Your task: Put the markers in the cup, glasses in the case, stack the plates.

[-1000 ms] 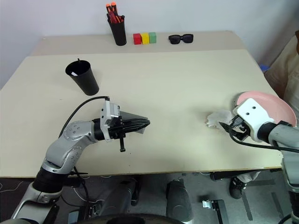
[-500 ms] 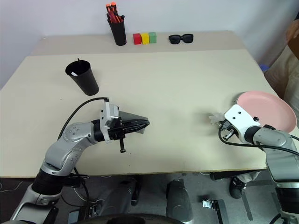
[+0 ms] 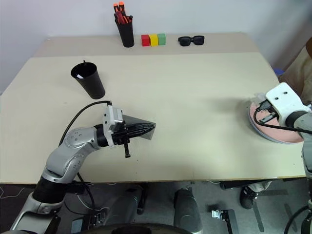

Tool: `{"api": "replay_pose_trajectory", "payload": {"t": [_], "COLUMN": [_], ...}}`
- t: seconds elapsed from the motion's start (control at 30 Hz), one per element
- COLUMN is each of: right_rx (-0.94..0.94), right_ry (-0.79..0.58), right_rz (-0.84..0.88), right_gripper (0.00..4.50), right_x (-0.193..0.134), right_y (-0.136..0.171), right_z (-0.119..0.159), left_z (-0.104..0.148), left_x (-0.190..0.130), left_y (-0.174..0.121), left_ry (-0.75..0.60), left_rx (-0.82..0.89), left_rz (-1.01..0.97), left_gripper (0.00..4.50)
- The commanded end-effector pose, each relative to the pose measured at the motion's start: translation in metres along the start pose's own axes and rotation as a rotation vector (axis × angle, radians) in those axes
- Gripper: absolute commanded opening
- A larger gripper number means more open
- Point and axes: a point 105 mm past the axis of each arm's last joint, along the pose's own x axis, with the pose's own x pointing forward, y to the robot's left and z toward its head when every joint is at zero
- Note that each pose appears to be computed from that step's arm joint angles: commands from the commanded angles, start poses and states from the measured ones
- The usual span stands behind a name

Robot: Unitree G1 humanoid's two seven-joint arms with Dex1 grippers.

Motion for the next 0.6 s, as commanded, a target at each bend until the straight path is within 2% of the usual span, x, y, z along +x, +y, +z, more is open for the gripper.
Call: {"api": "replay_pose_trajectory", "payload": {"t": [0.03,0.2,0.43,0.6], "right_rx": [-0.049,-0.07,-0.125,-0.103], "right_ry": [0.004,-0.037,-0.108,-0.348], "right_rz": [-0.021,-0.017,-0.001,0.135], "right_gripper": [1.56,4.11,4.11,4.11], "right_x": [0.002,0.007,0.011,0.008], "right_y": [-0.006,-0.005,-0.009,0.019], "right_z": [0.0,0.011,0.031,0.079], "left_z": [0.018,0.02,0.021,0.021], "left_x": [-0.004,-0.006,-0.018,-0.05], "left_y": [0.002,-0.001,0.009,0.033], "left_ry": [-0.046,-0.04,-0.021,0.006], "left_rx": [0.046,0.042,0.057,0.084], "left_rz": [0.014,0.015,0.094,0.274], "left_gripper": [0.02,0.02,0.02,0.02]}}
